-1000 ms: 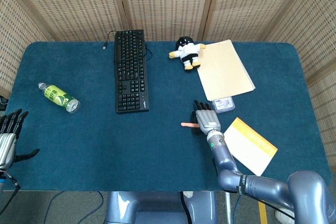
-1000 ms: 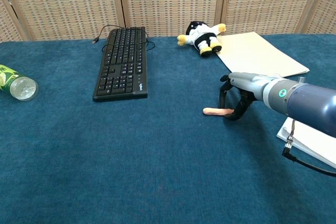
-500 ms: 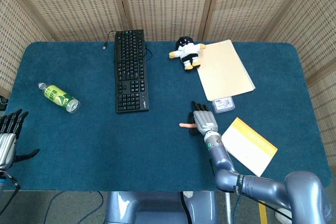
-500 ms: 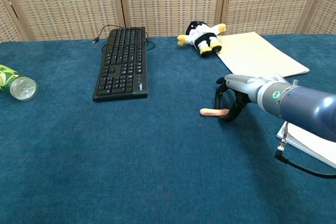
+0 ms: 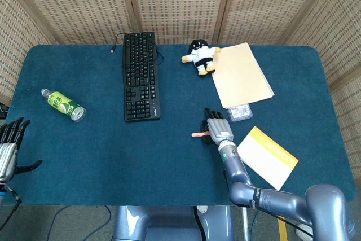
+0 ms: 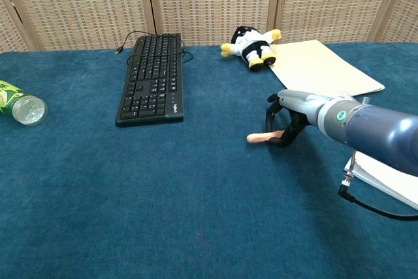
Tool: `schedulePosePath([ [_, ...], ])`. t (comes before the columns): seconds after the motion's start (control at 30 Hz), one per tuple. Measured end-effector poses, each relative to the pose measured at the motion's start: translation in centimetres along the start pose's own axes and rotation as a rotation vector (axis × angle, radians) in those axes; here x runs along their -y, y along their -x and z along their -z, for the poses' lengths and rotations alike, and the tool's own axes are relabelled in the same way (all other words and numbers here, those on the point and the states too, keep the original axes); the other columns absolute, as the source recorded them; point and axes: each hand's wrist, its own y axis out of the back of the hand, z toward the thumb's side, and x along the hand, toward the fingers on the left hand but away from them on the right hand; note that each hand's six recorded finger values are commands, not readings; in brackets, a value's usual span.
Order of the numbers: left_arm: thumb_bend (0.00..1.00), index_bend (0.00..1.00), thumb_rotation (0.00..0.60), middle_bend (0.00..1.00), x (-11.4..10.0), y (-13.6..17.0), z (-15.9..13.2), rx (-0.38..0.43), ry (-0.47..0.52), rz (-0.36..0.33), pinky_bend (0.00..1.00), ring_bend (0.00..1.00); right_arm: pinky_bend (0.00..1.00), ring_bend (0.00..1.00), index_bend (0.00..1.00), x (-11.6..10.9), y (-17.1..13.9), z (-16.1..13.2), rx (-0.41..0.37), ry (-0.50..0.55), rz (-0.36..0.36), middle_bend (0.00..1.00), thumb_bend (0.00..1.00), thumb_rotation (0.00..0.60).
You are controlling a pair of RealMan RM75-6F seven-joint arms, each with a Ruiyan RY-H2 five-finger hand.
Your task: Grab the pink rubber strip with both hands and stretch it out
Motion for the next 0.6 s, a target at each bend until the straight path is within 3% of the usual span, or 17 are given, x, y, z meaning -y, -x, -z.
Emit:
schedulePosePath([
  [0.4,0.0,0.0,0.6,0.0,-0.3,-0.3,0.0,-0.001,0.036,-0.003,0.0,0.0,0.0,0.0,0.65,-3.3,-1.3,-5.0,-0.121,0.263,-0.047,0.09,0.59,0.6],
  [0.6,0.0,0.0,0.6,0.0,-1.5,-1.3,-1.3,0.064,0.064,-0.022,0.0,0.0,0.0,0.0,0.65,-4.9,-1.2,-8.8,-0.169,0.378,-0.085,0.1,0.59,0.6],
])
